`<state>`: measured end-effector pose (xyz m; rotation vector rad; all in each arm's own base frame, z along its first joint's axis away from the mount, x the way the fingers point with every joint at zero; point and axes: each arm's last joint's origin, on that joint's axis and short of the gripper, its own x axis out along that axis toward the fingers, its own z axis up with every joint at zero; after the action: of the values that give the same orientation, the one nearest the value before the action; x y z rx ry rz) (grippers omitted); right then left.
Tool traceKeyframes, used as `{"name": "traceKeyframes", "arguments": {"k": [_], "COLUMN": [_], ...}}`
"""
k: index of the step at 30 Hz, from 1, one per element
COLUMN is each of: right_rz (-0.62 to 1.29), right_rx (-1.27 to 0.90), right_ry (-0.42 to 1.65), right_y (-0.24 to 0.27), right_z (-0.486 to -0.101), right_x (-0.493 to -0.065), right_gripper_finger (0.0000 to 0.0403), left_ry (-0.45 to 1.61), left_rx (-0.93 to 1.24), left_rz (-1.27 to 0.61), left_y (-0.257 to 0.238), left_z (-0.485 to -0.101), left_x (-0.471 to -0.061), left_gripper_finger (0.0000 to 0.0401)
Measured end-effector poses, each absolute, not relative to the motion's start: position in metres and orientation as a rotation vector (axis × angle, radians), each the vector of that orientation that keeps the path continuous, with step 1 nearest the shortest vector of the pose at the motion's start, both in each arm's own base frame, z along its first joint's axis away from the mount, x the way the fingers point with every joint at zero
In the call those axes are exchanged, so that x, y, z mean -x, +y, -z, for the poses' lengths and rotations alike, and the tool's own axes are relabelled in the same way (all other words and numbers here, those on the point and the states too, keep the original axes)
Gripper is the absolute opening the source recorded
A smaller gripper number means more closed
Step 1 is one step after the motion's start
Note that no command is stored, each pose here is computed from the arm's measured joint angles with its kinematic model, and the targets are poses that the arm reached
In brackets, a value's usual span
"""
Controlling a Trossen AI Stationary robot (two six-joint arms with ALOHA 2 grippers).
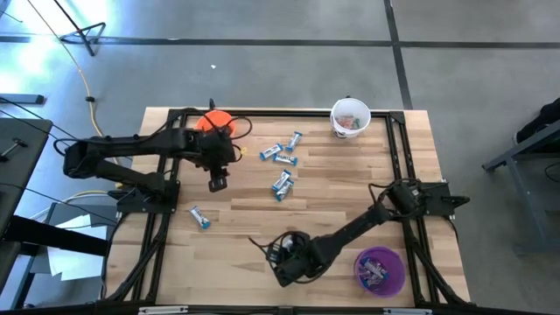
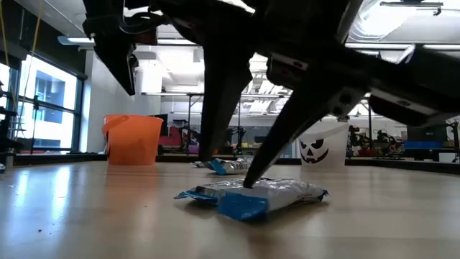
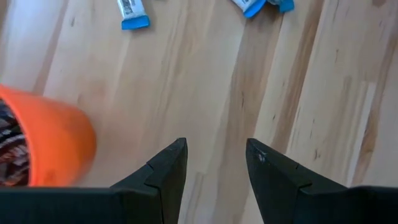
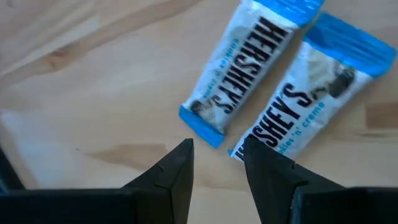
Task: Sort candy
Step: Put the white chocolate into the violet bucket
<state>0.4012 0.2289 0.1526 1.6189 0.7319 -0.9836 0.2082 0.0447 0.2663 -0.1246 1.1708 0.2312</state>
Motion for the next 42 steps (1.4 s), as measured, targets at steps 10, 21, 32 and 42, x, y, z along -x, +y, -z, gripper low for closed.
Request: {"name": "traceKeyframes", "arguments": {"k": [10, 21, 32, 42], "right_rz": [1.004, 1.134, 1.209, 1.188], "right_rx": [-1.59, -1.503, -1.459, -1.499], "right_ry": [0.786, 0.935, 0.918, 0.984], "right_y": [0.234, 0.232, 0.222, 0.23], "right_z": [-0.18, -0.186, -0.172, -0.14], "right_x": [-0.402, -0.389, -0.394, -0.405], "right_gripper_finger": [0.0134, 0.0134, 0.0134, 0.0134], "left_ry": [1.085, 0.991, 0.969, 0.986], "left_rx": [0.112, 0.125, 0.132, 0.118], "left_rz": [-0.27, -0.334, -0.363, -0.356], "left_y": [0.054, 0.06, 0.063, 0.063], "left_z": [-0.284, -0.3, -0.305, -0.304], "left_x": [-0.187, -0.165, -0.155, -0.154], "left_gripper_finger": [0.0152, 0.0152, 0.0152, 0.0152]}}
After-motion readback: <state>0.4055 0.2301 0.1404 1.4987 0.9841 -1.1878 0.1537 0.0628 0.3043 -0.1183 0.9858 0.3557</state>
